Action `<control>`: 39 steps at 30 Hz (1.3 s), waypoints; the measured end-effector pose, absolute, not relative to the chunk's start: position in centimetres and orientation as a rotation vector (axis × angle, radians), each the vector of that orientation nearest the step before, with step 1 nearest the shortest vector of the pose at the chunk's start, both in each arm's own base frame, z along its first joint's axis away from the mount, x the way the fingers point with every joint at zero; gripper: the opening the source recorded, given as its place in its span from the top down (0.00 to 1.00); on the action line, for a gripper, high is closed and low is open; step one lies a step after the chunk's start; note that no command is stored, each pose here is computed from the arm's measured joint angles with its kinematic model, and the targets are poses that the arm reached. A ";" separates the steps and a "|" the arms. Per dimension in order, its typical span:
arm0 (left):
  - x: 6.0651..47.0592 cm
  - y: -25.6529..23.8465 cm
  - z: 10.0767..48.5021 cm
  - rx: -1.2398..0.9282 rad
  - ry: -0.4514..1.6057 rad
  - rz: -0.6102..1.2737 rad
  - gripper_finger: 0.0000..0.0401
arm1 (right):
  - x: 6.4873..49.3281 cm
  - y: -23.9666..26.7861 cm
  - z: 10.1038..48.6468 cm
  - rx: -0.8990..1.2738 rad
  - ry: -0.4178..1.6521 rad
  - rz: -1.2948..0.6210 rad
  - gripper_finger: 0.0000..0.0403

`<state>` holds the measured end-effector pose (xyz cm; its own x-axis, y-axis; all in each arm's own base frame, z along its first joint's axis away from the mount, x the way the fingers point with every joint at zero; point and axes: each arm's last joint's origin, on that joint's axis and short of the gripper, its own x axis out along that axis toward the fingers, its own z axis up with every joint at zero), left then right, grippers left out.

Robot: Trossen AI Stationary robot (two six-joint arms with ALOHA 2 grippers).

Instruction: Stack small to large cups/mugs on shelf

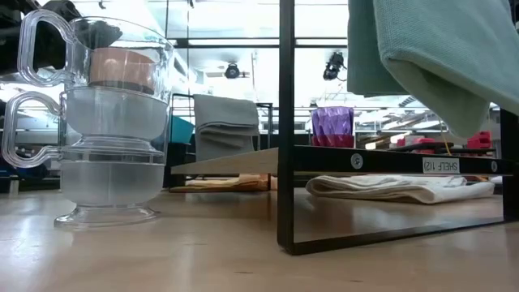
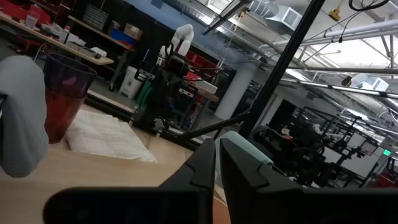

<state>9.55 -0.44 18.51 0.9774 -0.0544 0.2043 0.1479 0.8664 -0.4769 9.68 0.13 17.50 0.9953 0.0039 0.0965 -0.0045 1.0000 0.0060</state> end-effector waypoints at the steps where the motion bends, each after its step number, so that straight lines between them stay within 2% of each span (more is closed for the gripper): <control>1: 9.6 -0.4 18.5 -0.513 -0.187 -0.106 0.92 | 9.7 0.1 17.5 0.006 -0.096 0.004 0.92; 8: 9.6 -0.4 18.5 -0.513 -0.187 -0.106 0.90 | 9.7 0.1 17.5 0.006 -0.096 0.004 0.92; 20: 9.6 -0.4 18.5 -0.513 -0.187 -0.107 0.93 | 9.7 0.1 17.5 0.006 -0.096 0.004 0.92; 32: 9.6 -0.4 18.5 -0.513 -0.187 -0.107 0.90 | 9.7 0.1 17.5 0.006 -0.097 0.004 0.92; 39: 9.6 -0.4 18.5 -0.513 -0.187 -0.107 0.92 | 9.7 0.1 17.5 0.006 -0.096 0.004 0.92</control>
